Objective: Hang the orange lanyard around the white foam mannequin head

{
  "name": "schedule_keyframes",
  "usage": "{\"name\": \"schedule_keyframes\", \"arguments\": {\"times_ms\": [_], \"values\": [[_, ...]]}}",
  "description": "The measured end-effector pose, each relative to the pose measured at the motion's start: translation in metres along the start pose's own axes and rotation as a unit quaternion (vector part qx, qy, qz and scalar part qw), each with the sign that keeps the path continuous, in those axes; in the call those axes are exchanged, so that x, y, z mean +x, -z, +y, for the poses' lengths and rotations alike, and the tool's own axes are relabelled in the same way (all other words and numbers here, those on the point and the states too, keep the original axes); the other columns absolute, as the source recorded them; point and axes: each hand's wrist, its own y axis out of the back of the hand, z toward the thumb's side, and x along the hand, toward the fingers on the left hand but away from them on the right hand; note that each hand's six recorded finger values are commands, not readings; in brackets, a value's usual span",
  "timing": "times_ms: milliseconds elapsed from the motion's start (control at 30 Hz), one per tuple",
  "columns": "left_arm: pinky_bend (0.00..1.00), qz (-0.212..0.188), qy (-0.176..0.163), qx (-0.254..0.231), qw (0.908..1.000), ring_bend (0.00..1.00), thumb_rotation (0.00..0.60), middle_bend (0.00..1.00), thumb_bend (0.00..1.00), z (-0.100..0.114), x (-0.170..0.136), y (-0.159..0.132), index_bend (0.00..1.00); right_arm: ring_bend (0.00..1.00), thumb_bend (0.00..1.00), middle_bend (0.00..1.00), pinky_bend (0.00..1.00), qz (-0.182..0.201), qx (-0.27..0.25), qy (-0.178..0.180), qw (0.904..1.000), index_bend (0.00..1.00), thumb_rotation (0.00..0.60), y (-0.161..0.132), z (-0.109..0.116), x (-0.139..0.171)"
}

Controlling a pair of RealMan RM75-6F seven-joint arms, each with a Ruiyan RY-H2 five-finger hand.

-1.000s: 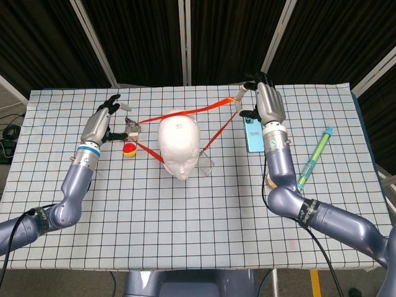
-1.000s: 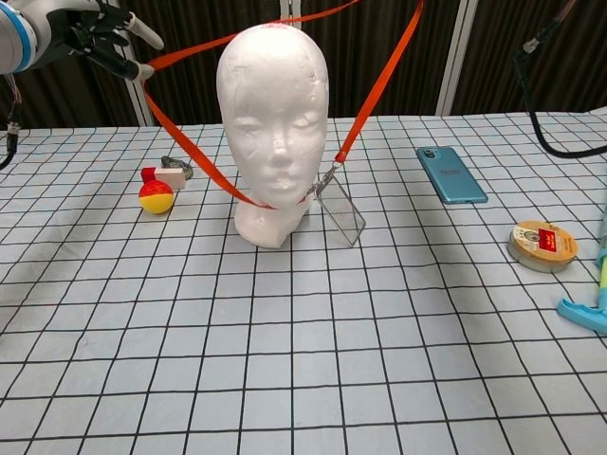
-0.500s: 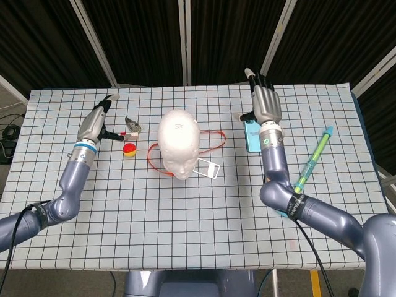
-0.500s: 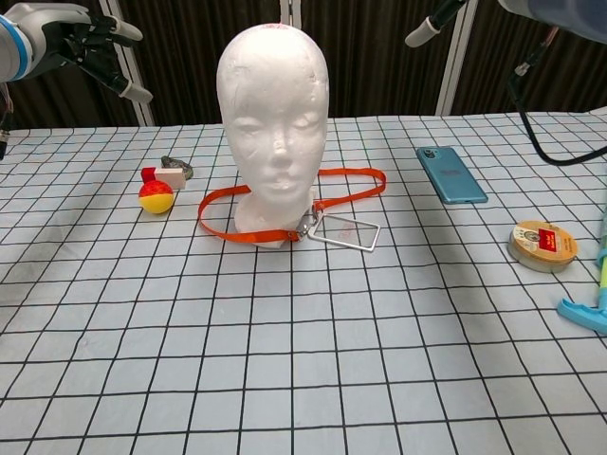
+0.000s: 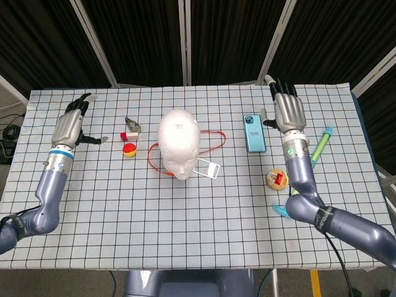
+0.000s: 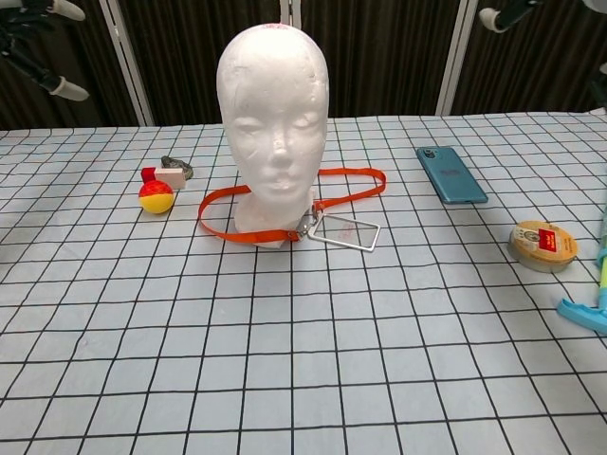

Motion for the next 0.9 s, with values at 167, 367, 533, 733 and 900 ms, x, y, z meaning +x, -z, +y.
{"name": "schedule_keyframes", "arguments": {"times_ms": [167,367,533,733,900], "values": [[0.0,0.016,-0.035,0.072,0.9967,0.0,0.6,0.0,0.0,0.018,-0.035,0.027,0.0,0.0,0.84,0.01,0.0,0.011,0.046,-0.019,0.9987,0.09,0.6,0.036,0.007,0.026],[0.0,0.042,-0.058,0.135,0.9883,0.0,0.6,0.0,0.0,0.029,-0.095,0.053,0.0,0.0,0.93,0.11,0.0,0.053,0.094,-0.057,0.9925,0.14,0.6,0.06,-0.009,0.061],[0.0,0.056,-0.046,0.156,0.9851,0.0,0.6,0.0,0.0,0.023,-0.142,0.07,0.0,0.0,1.0,0.12,0.0,0.098,0.124,-0.094,0.983,0.15,0.6,0.065,-0.037,0.091],[0.0,0.066,-0.046,0.172,0.9819,0.0,0.6,0.0,0.0,0.016,-0.176,0.08,0.0,0.0,1.0,0.12,0.01,0.16,0.108,-0.155,0.9689,0.15,0.6,0.041,-0.083,0.116],[0.0,0.06,-0.043,0.17,0.9826,0.0,0.6,0.0,0.01,0.012,-0.181,0.078,0.0,0.01,1.0,0.13,0.05,0.19,0.097,-0.189,0.9586,0.15,0.6,0.016,-0.12,0.121]]}}
